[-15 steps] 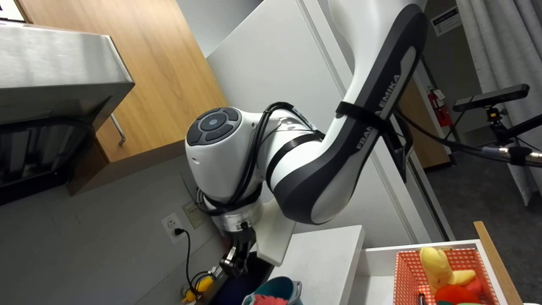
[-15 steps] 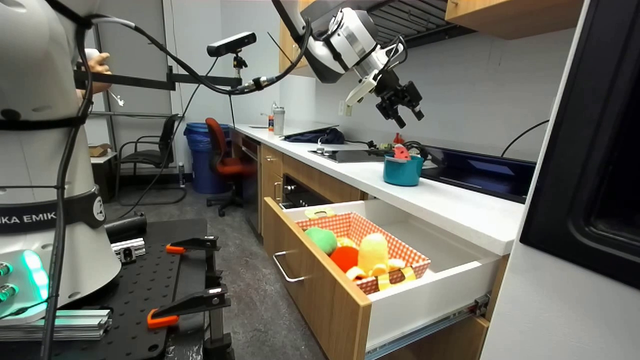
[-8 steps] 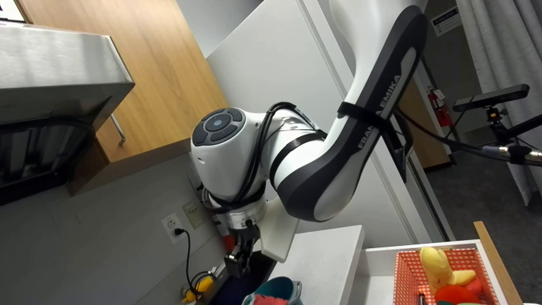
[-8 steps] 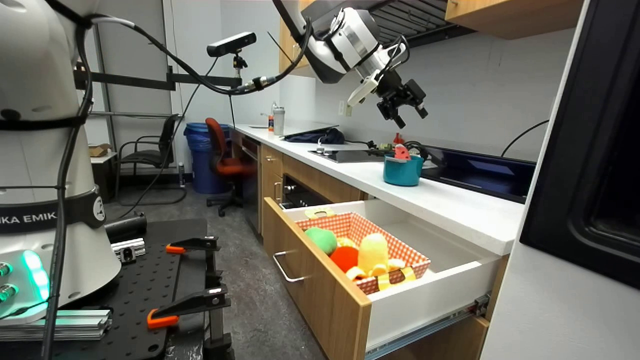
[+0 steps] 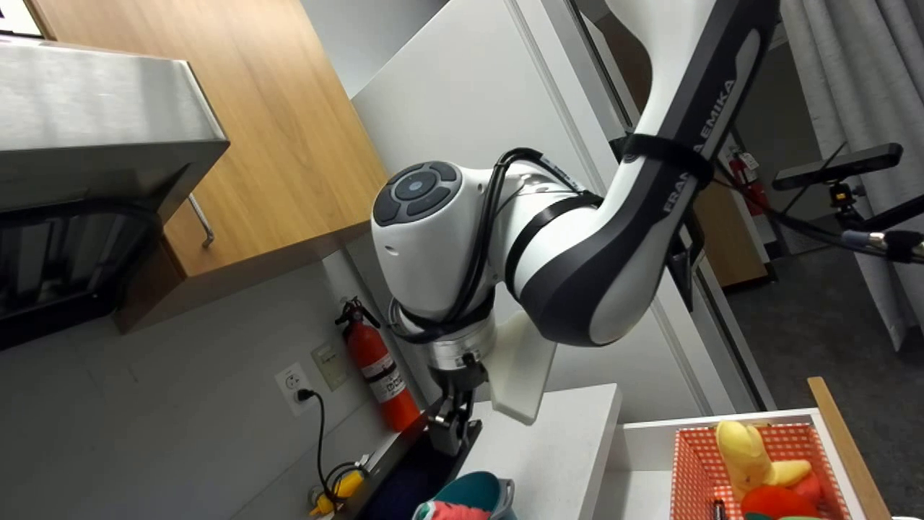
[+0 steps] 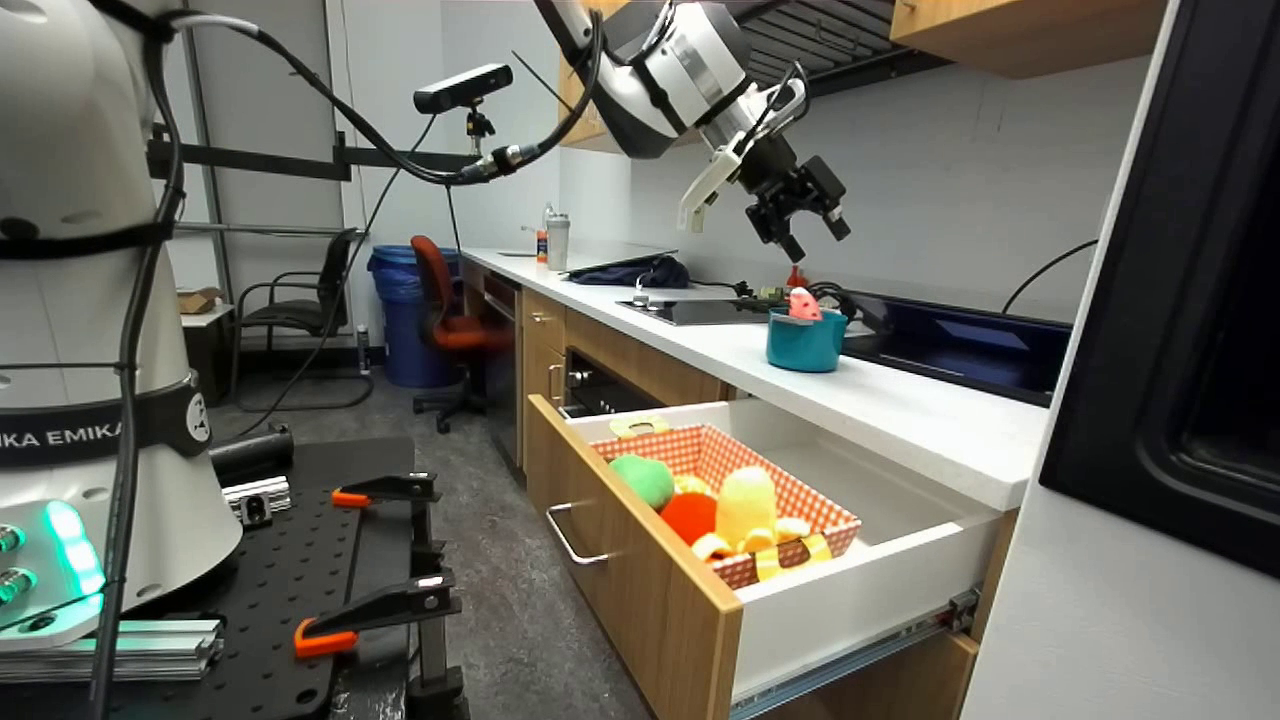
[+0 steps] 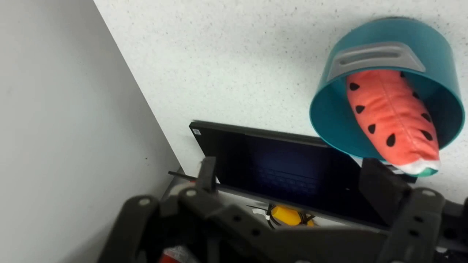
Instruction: Place the watermelon and banana inside the blue pot, close the drawer
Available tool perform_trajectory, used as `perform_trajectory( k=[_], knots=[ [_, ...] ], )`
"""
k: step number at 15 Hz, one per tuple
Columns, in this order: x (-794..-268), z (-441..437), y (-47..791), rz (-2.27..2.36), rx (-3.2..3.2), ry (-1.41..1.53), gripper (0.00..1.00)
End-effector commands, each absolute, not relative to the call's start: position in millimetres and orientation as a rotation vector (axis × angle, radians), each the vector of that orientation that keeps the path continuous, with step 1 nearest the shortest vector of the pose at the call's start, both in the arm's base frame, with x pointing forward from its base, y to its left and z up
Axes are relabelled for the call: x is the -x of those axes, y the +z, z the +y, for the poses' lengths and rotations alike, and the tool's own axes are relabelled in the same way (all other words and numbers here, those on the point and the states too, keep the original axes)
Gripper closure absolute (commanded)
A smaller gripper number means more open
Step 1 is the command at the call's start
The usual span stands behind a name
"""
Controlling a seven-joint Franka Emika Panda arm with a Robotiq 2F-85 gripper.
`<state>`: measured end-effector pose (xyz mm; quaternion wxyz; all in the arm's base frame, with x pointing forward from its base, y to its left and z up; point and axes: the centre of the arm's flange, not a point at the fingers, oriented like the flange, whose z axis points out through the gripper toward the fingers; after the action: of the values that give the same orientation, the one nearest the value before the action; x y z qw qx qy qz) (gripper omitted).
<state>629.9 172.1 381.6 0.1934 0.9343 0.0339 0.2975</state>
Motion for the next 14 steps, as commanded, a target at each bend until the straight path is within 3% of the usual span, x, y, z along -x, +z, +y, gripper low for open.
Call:
perform_trajectory(
  k=[1,14],
  knots=[
    [-585,147,392,0.013,-2.627,0.816,0.0],
    [-518,30,350,-0.462,-2.73,0.525,0.0]
  ],
)
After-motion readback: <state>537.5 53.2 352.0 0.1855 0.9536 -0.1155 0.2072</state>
